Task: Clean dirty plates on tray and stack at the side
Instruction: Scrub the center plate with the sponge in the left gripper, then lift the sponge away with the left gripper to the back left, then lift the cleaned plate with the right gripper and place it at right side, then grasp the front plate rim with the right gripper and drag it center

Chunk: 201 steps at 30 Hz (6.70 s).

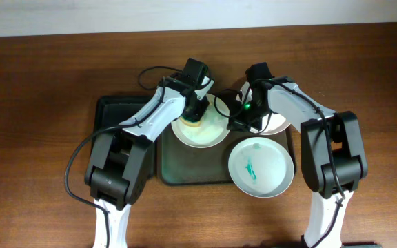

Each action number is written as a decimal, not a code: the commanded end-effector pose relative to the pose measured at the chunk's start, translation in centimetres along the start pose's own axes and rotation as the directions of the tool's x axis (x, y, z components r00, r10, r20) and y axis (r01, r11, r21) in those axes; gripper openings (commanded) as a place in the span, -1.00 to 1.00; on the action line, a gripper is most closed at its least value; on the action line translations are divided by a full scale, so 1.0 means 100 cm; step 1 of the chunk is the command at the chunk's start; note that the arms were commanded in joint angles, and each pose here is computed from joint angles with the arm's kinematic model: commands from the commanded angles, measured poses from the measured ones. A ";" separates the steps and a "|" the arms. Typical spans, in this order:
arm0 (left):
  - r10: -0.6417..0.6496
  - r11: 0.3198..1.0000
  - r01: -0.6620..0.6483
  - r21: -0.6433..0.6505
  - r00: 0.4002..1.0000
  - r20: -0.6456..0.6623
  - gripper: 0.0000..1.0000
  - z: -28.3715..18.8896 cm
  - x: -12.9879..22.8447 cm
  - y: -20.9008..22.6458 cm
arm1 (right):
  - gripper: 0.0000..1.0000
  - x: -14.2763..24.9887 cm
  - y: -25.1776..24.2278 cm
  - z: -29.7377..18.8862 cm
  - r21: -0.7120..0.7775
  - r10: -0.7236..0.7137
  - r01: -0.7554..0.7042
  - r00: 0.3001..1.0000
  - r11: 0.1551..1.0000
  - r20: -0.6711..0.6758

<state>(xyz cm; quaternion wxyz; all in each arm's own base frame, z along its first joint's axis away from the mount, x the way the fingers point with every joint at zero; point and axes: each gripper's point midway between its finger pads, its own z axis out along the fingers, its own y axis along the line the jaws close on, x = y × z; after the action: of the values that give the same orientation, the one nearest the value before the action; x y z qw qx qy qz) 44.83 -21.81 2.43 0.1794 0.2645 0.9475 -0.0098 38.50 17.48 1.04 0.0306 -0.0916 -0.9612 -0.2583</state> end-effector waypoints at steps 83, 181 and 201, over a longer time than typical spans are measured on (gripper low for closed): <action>-0.616 0.781 0.620 -0.075 0.785 0.069 -1.00 -0.141 0.005 0.228 | -0.92 0.089 0.190 -0.244 0.911 -0.862 -0.188 0.301 0.366 0.409; -0.614 0.783 0.617 -0.076 0.787 0.060 -1.00 -0.139 0.007 0.227 | -0.65 0.100 -0.164 -0.086 0.360 -0.009 0.005 1.000 0.933 0.008; -0.601 0.796 0.603 -0.055 0.798 0.047 -1.00 -0.138 0.002 0.214 | -0.92 0.058 -0.008 -0.039 0.120 0.122 -0.160 0.954 0.980 0.275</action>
<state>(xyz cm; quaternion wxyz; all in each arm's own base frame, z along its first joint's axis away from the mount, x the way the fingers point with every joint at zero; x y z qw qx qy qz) 50.67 -0.65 15.95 0.1787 -0.0609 0.9817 -0.0256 31.92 14.55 4.57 -0.0630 -0.1262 -0.9731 -0.1821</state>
